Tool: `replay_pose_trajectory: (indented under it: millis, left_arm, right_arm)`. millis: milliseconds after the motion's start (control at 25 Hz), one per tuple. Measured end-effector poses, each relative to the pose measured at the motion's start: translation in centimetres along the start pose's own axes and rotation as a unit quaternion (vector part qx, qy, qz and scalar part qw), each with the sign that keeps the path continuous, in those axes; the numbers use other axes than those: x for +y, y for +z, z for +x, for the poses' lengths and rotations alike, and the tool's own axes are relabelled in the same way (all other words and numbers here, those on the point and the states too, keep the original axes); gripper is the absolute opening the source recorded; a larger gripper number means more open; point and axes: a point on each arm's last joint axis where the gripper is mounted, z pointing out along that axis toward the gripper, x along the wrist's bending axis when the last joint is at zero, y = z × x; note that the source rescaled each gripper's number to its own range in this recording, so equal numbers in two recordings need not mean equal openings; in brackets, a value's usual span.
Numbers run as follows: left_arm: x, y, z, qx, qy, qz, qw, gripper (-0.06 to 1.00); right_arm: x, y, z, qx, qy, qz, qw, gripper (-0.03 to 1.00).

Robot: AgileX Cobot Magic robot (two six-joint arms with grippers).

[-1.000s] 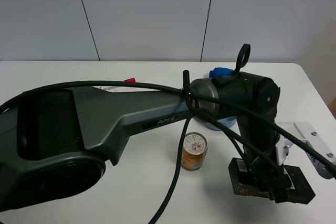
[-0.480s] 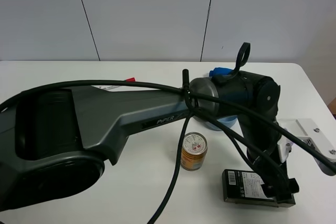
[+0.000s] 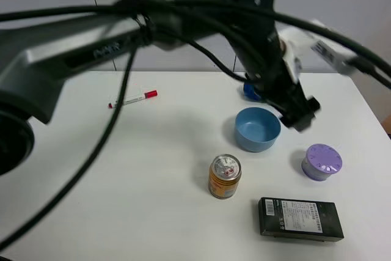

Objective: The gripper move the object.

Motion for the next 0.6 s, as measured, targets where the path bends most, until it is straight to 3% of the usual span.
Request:
replay_pose_trajectory:
  millis: [160, 360, 440, 600]
  left_arm:
    - [-1.1, -6.1, 8.2, 0.096, -0.054, -0.03, 0.994, 0.72]
    - [-4.8, -14.0, 16.8, 0.207, -0.12, -0.047, 0.97, 0.73]
    - [-6.5, -17.3, 19.0, 0.245, -0.142, -0.047, 0.958, 0.76]
    - [-9.8, -23.4, 21.1, 0.302, -0.191, -0.062, 0.932, 0.94]
  right_arm:
    - [0.0, 0.0, 0.0, 0.0, 0.0, 0.0, 1.0, 1.0]
    - [0.0, 0.0, 0.0, 0.0, 0.0, 0.0, 1.0, 1.0]
    - [0.0, 0.0, 0.0, 0.0, 0.0, 0.0, 1.0, 1.0]
    - [0.0, 0.0, 0.0, 0.0, 0.0, 0.0, 1.0, 1.0]
